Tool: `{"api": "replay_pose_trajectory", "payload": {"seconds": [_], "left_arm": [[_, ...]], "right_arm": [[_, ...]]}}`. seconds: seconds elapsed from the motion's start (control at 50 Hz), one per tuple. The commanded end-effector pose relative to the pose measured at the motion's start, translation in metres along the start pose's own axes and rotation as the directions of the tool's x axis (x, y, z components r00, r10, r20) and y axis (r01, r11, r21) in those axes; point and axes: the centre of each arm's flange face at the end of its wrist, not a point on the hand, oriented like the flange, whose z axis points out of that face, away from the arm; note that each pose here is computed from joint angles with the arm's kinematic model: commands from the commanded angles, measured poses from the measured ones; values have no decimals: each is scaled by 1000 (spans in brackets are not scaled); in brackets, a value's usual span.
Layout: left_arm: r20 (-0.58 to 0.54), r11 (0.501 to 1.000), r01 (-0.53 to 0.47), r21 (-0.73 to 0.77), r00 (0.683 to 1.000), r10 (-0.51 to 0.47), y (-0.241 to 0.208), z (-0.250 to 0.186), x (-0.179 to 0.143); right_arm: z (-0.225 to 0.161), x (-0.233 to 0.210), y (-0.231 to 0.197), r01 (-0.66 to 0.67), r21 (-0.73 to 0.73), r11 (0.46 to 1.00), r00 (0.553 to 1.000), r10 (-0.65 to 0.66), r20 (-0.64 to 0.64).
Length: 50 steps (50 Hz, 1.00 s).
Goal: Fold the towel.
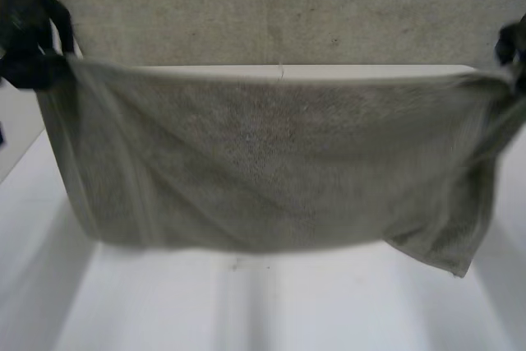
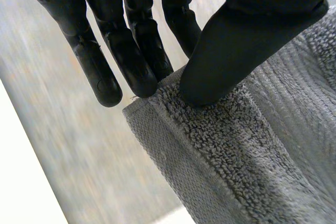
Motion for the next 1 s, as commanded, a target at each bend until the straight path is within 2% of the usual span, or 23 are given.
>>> {"api": "replay_pose_trajectory", "payload": {"seconds": [0.02,0.08,0.12,0.14,0.18,0.2,0.22,0.24,0.28,0.3,0.32,0.34,0.42,0.46,0.48,0.52,0.58,0.62,0.64,0.74,0.82,0.9,1.0], "left_arm": [[-28,980,42,-195,998,-48,70,42,-2],[-86,987,25,-161,996,-39,67,65,13],[-113,994,16,-108,993,-28,54,77,22],[-109,999,8,-44,994,-13,36,89,25],[-77,1000,6,28,997,-4,16,100,21],[-31,994,-1,113,1000,4,-8,109,14],[13,979,-4,205,1000,2,-32,115,9],[14,979,-4,205,1000,1,-32,115,9],[39,956,6,292,999,-18,-52,119,8],[69,931,22,364,996,-50,-68,120,3],[82,907,43,418,993,-85,-79,121,0],[89,891,67,449,989,-119,-83,121,-3],[81,886,106,452,984,-159,-80,119,-4],[78,900,118,419,983,-165,-68,118,-2],[81,919,125,375,983,-166,-52,116,-1],[81,937,133,324,982,-168,-33,114,2],[85,965,150,216,982,-171,6,106,7],[79,975,157,159,982,-171,26,100,10],[66,981,162,107,983,-169,47,95,15],[27,990,143,-18,989,-142,107,74,27],[20,991,58,-119,998,-56,155,52,30],[4,984,-15,-177,1000,16,170,36,33],[5,973,-91,-210,996,94,170,17,29]], "right_arm": [[40,-19,23,111,-109,988,990,-100,99],[65,-23,6,122,-44,992,992,-121,30],[82,-12,-30,125,116,985,987,-111,-119],[82,-12,-30,125,117,985,987,-111,-120],[90,13,-70,148,336,930,958,-51,-282],[90,13,-70,148,337,930,958,-50,-282],[89,23,-89,159,445,881,942,-1,-335],[89,23,-89,159,446,881,942,-1,-336],[79,38,-117,177,608,774,916,95,-389],[79,39,-117,177,608,774,916,96,-389],[71,44,-128,184,660,728,909,129,-396],[66,45,-131,172,677,716,910,148,-388],[69,41,-120,134,650,748,922,146,-358],[77,27,-97,76,575,815,945,125,-302],[77,27,-97,76,574,815,945,125,-302],[88,8,-65,5,454,891,974,98,-204],[92,-3,-48,-15,387,922,985,80,-152],[101,-28,-9,-23,245,969,998,38,-57],[101,-29,-9,-23,244,969,998,37,-56],[111,-72,68,55,54,997,997,-58,59],[113,-90,102,94,-1,996,991,-94,99],[110,-97,127,126,-54,991,987,-120,109],[97,-79,122,120,-84,989,991,-114,71]]}}
